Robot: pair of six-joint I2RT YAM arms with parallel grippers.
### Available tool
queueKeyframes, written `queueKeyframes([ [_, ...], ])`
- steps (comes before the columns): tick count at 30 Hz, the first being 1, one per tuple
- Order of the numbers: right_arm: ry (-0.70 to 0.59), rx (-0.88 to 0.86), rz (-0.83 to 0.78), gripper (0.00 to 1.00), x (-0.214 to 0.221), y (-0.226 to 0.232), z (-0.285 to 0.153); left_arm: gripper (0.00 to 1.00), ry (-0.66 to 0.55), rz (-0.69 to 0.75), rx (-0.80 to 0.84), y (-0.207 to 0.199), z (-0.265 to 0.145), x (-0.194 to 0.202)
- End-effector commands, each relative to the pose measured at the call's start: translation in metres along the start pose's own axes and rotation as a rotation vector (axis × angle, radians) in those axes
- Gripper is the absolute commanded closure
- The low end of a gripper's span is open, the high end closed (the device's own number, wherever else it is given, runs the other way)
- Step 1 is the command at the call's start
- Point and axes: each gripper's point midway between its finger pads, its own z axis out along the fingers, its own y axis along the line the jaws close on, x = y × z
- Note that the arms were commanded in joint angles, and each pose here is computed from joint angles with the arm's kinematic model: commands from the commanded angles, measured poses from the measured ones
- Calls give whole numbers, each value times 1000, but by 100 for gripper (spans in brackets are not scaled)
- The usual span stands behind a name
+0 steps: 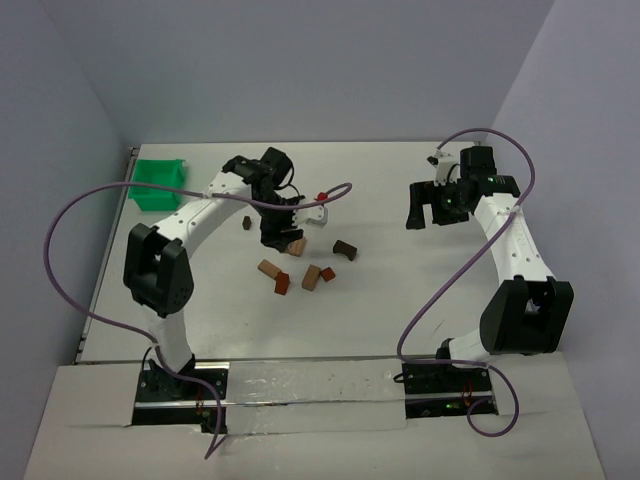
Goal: Build the wood block tower
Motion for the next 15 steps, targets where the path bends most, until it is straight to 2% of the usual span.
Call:
queueKeyframes([
  [1, -42, 40, -34, 0, -7, -5, -15, 100, -83, 174, 80, 6, -13, -7],
  [7, -14, 60, -38, 0, 9, -14, -15, 100, -32, 277, 117, 20, -6, 9],
  [15, 26, 95, -27, 0, 14, -32, -13, 100, -3, 282, 124, 37, 19, 21],
])
